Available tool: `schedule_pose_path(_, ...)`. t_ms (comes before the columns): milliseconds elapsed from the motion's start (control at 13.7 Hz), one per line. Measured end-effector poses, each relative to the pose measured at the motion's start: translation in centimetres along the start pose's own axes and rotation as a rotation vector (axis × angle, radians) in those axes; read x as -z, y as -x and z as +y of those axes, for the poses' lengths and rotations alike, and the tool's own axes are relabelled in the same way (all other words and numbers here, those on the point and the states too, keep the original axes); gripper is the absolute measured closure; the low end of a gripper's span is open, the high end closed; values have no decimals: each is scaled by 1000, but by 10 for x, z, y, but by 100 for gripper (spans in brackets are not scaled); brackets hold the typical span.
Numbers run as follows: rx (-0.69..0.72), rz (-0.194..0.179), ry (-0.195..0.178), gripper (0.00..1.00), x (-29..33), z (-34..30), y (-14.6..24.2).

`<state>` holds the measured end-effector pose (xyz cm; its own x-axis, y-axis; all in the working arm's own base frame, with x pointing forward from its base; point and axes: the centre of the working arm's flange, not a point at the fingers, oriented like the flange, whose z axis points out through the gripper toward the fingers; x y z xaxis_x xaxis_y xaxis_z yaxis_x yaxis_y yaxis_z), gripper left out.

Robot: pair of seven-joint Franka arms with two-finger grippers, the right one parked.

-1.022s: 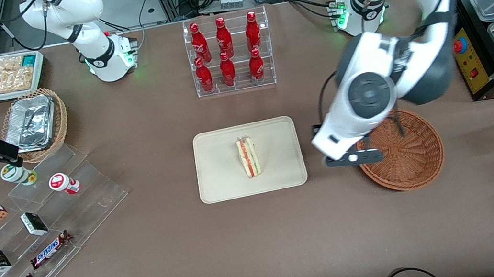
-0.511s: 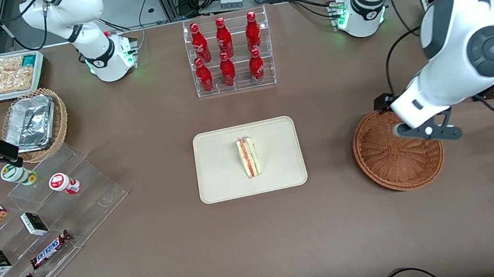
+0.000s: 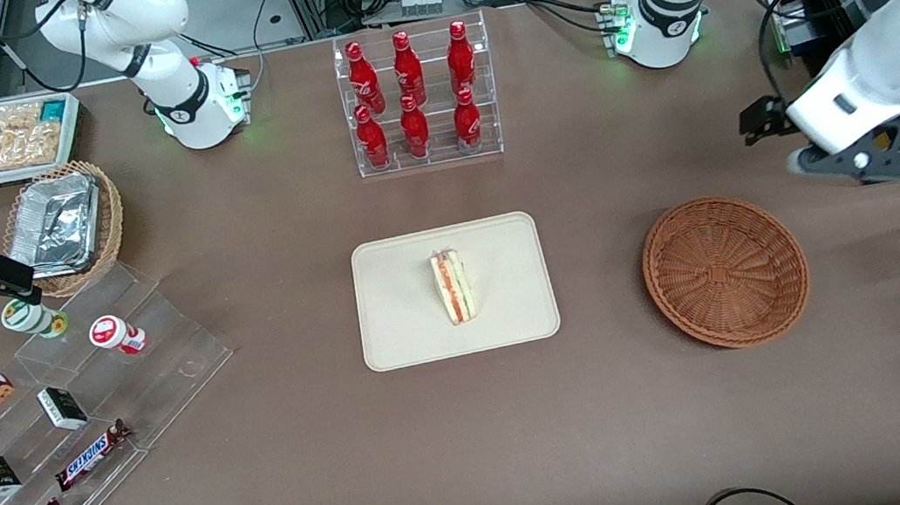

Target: Place sandwich from basket to tray

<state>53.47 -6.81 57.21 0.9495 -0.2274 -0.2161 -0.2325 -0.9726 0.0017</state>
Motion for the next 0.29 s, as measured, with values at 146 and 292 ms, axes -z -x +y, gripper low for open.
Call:
schedule_pose_path(146,13,7,-1,0,12,-7,14)
schedule_pose_path(292,29,16,-1,0,21,-14,25)
